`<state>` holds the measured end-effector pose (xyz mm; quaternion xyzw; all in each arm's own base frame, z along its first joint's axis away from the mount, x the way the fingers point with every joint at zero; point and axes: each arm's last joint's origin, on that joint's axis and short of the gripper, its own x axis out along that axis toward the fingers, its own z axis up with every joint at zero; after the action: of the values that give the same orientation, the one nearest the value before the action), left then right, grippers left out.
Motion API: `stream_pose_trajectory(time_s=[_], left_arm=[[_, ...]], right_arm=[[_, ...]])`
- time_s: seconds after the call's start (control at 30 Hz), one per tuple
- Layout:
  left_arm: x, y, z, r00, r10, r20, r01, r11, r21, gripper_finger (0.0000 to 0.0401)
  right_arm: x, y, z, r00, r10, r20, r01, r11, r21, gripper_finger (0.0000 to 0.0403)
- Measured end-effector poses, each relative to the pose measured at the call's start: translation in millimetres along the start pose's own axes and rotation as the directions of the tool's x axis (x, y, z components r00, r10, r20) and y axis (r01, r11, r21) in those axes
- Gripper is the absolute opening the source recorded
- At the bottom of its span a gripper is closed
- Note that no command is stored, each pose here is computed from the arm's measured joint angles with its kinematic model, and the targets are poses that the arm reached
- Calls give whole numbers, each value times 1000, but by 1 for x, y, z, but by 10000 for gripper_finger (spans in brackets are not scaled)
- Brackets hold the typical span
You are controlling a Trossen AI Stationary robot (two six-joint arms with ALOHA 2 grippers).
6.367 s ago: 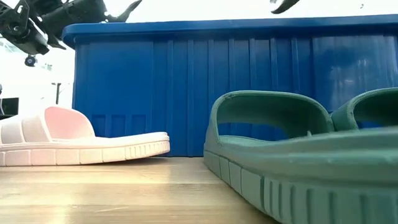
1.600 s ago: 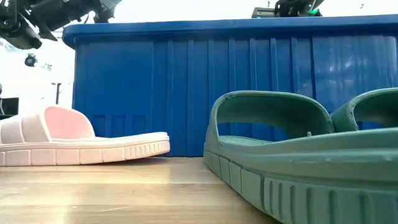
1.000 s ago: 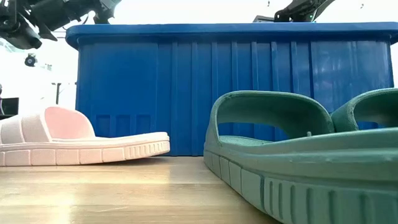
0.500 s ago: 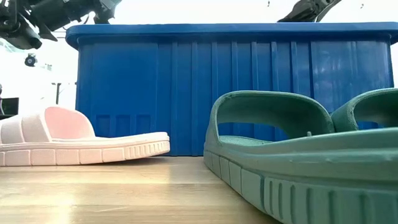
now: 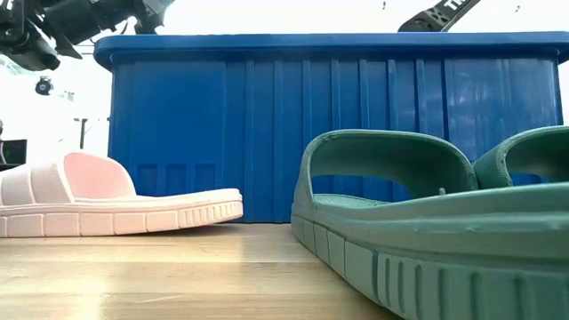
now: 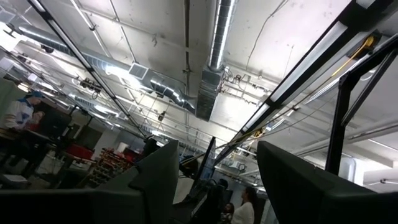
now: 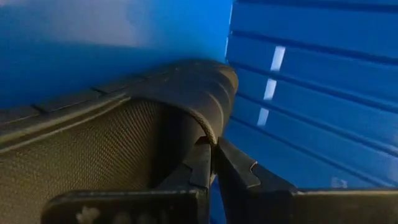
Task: Pick and place slides into bin
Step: Put the black slide into the blue container
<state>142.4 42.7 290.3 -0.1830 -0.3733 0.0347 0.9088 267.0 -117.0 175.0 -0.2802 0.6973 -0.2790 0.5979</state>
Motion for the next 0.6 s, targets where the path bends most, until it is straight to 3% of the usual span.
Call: stream_pose_trajectory(time_s=[0.43,0.6], left_arm=[[0,0,-1,1000,-3,-5,3,1000,0,201],[0,0,-1,1000,-2,-7,2,1000,0,201]], right_arm=[[4,-3,-2,1000,10,-24,-10,999,-33,9],[6,-5,-4,999,47,-18,-47,999,-19,29]])
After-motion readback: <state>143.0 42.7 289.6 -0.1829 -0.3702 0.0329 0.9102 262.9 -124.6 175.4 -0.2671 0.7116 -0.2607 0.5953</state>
